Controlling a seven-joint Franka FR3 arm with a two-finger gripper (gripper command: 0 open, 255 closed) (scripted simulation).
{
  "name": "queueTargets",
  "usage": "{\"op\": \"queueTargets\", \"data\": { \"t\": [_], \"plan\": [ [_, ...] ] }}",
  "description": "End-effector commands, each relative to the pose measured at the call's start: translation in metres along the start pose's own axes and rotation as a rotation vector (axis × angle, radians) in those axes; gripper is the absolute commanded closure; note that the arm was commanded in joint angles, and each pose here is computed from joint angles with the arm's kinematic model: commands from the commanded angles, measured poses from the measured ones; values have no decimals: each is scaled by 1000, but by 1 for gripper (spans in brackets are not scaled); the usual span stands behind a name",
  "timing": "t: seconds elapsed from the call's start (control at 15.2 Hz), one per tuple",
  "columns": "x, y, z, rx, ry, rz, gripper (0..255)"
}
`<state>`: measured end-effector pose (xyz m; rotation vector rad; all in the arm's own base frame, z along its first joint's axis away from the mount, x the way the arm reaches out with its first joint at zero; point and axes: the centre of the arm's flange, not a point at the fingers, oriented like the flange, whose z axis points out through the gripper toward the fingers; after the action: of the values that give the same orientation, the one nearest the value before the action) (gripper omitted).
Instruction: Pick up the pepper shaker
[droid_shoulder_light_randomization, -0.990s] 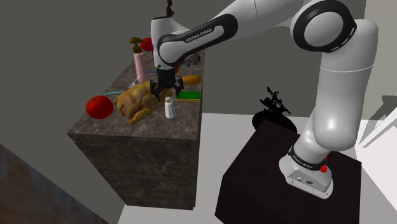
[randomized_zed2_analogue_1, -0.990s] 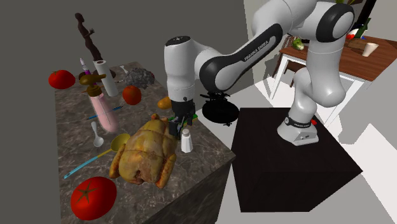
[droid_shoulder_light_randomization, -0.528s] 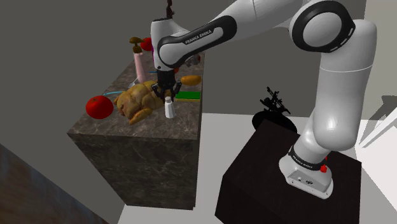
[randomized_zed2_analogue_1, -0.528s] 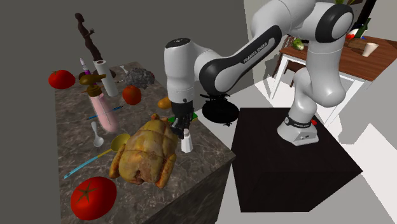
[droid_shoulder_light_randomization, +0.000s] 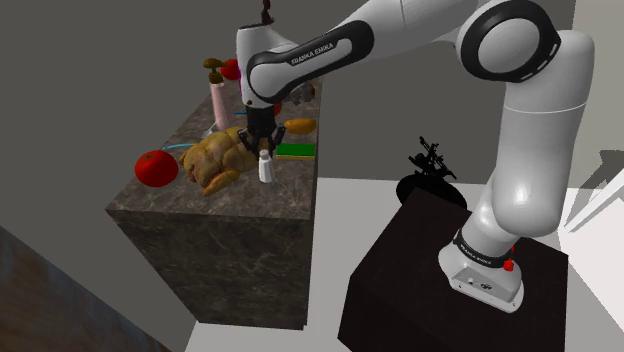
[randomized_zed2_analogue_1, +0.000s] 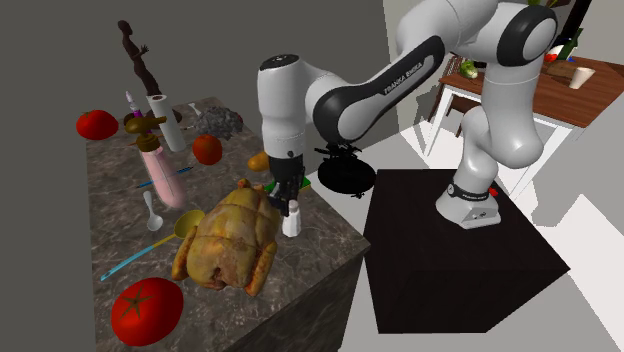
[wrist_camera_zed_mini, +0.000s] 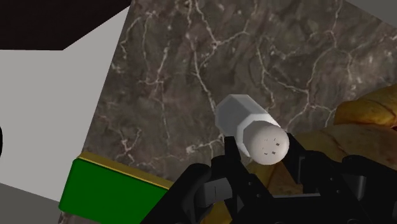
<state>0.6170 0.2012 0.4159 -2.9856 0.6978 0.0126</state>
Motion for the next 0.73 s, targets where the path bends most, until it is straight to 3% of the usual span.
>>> {"op": "queueTargets", "data": {
  "t": [0.0, 0.66],
  "plan": [
    [0, -1, -10, 0, 0, 0, 255],
    [-1, -5, -63, 0, 0, 0, 255]
  ]
}}
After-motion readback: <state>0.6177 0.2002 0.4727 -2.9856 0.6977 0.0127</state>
